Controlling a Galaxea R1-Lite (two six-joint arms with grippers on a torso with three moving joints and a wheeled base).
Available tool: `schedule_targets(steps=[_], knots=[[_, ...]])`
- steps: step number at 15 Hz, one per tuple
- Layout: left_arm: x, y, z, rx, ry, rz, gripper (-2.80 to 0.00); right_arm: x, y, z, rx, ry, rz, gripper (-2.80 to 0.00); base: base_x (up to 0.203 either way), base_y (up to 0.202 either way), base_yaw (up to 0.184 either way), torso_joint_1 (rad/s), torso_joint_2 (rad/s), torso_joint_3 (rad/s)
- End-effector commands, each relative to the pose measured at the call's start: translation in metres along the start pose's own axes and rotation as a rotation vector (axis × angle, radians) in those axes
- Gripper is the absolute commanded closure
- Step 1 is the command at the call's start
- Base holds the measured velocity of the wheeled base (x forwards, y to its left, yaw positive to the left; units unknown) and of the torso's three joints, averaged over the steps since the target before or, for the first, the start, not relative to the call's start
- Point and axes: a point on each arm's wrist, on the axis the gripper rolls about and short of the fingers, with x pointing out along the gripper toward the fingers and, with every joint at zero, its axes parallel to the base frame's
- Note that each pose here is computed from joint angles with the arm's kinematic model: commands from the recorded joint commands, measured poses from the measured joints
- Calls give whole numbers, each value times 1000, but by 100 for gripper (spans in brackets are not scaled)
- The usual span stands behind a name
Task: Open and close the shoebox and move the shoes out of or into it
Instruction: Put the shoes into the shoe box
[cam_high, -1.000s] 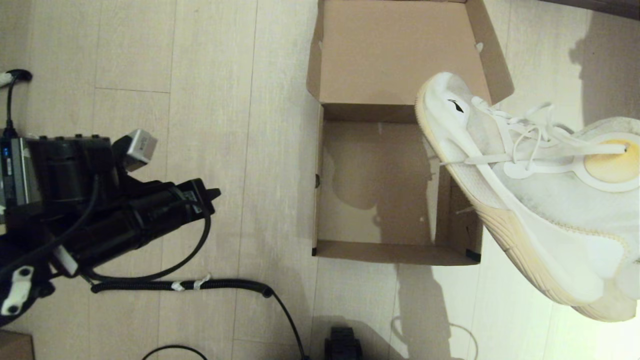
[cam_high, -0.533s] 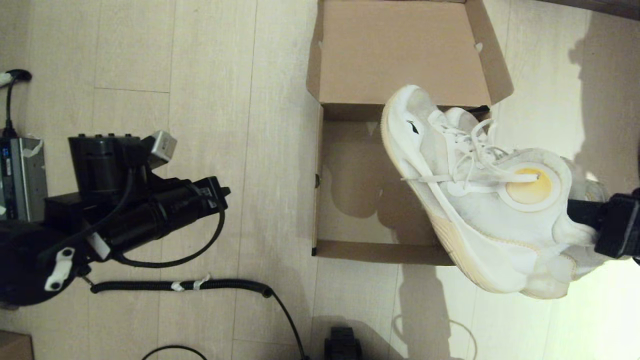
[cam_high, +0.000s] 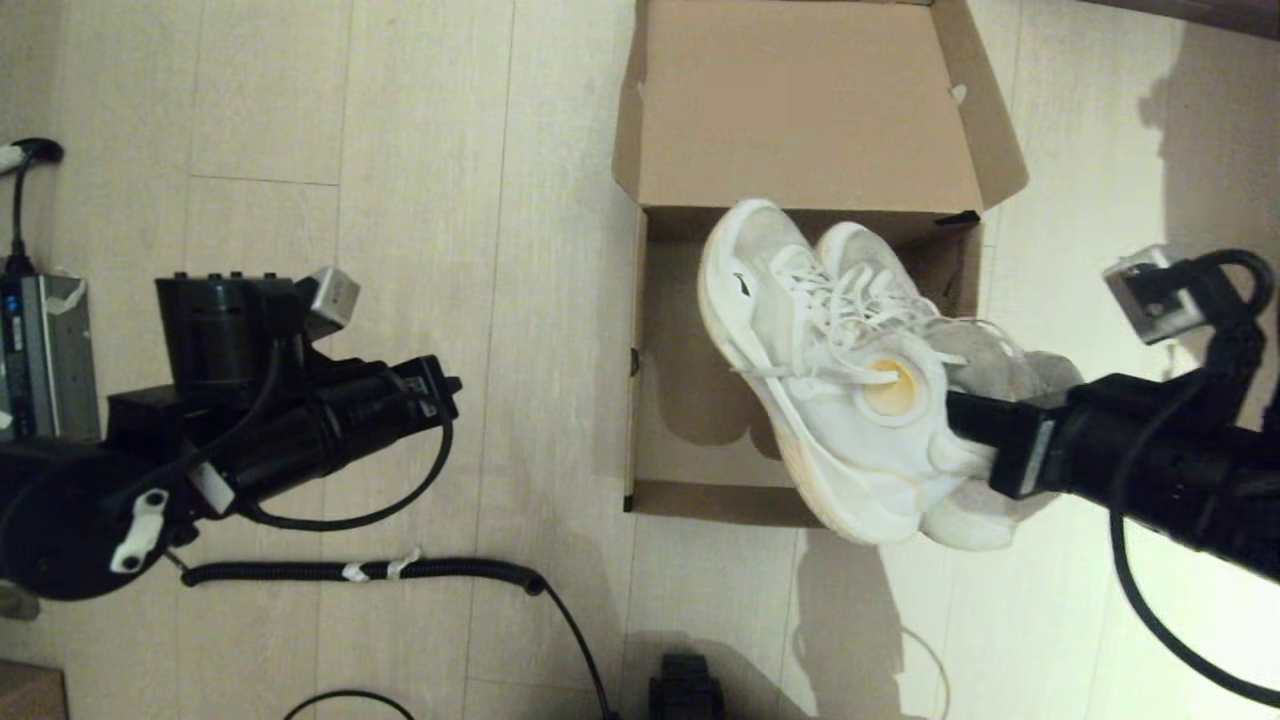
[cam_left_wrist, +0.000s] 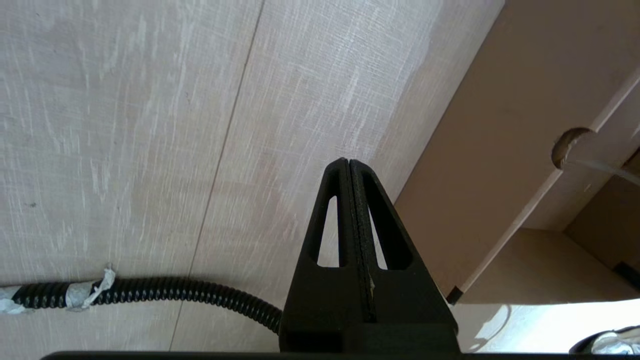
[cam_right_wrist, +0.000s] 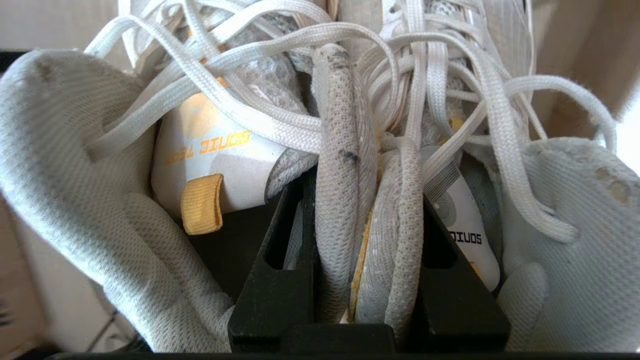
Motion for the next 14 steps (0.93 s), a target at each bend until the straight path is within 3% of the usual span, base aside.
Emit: schedule_targets(steps=[1, 11, 14], knots=[[0, 1, 1, -4, -6, 3, 0, 23, 7, -16, -21, 56, -9, 0, 0, 0, 0, 0, 0, 0], [1, 19, -1, -26, 9, 44, 0, 80, 16, -50, -85, -2, -54, 0, 0, 0, 0, 0, 0, 0], [1, 22, -3, -27, 17, 50, 0, 89, 14, -53, -112, -39, -137, 0, 0, 0, 0, 0, 0, 0]])
